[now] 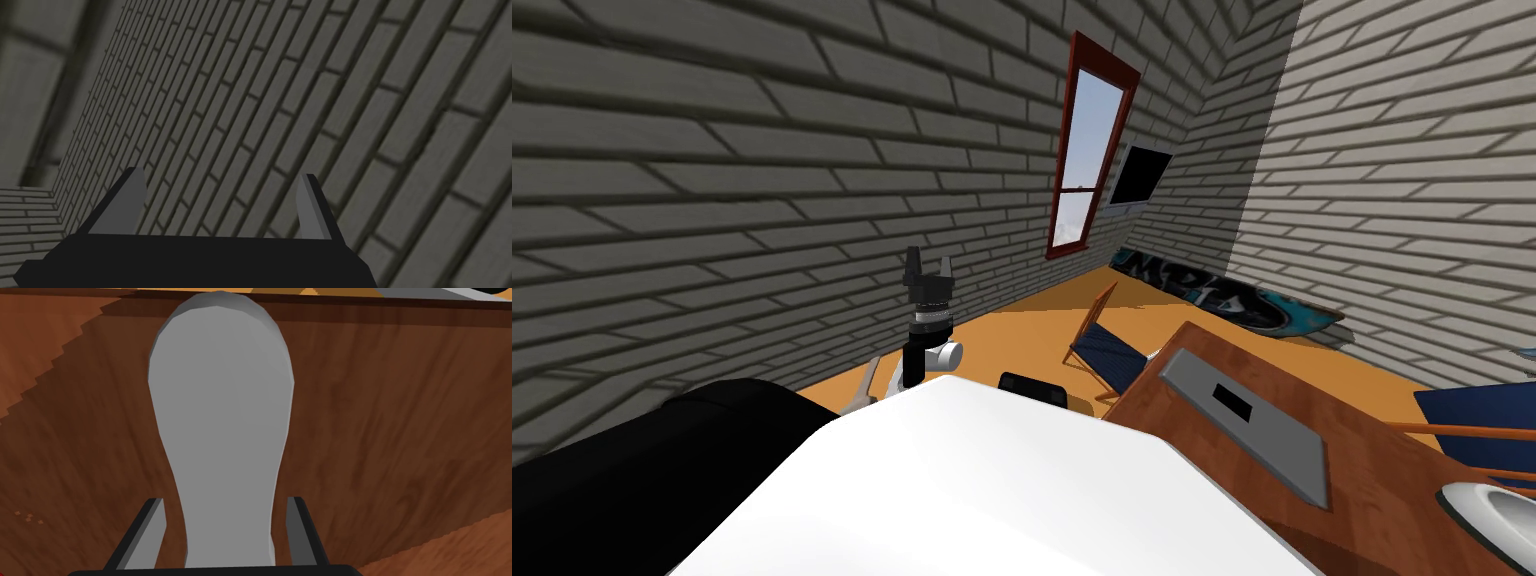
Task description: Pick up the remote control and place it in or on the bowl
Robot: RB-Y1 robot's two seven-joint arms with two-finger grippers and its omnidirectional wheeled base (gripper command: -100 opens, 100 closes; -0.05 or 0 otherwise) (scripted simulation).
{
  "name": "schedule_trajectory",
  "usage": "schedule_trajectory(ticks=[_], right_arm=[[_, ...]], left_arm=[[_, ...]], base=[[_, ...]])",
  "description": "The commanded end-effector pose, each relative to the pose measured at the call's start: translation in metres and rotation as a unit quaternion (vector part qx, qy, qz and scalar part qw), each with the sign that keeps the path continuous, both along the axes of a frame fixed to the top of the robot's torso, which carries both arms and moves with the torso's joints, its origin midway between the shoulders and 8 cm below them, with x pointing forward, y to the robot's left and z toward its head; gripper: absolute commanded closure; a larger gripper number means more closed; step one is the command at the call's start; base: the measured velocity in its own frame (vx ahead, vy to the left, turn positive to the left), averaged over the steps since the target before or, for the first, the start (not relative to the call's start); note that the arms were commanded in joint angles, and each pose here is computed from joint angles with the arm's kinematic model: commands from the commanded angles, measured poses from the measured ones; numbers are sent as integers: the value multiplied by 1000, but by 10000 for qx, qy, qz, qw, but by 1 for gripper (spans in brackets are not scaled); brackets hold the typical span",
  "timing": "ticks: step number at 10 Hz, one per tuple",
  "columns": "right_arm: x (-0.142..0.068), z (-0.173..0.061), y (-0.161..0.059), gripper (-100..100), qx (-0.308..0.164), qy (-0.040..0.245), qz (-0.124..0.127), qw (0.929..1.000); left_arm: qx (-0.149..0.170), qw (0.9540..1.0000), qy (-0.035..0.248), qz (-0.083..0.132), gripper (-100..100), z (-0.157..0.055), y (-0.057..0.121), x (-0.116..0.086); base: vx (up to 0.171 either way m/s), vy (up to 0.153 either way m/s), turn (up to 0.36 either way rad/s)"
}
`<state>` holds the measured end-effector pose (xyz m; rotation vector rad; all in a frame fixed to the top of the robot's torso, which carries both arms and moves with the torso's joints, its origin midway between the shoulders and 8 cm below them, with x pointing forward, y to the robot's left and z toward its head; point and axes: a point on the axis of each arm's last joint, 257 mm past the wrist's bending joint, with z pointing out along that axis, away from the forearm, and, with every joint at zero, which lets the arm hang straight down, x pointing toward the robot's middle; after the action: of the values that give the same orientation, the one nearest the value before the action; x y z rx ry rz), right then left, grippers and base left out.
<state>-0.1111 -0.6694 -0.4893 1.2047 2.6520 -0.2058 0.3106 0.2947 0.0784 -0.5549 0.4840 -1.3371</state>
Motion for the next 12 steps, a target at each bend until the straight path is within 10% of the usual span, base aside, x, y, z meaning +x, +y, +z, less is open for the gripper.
schedule_trajectory(ticks=[1,10,12], right_arm=[[7,22,-31,100,-282,-51,-68,9996],[51,109,-127,100,-1097,-653,-733,9891],[56,103,-119,100,-995,-690,-711,9901]], left_arm=[[0,10000,0,0,0,0,0,0],[0,10000,-1,-1,0,0,0,0],[0,10000,0,-1,0,0,0,0]], base=[[2,52,106],[-64,33,155],[-93,4,48]])
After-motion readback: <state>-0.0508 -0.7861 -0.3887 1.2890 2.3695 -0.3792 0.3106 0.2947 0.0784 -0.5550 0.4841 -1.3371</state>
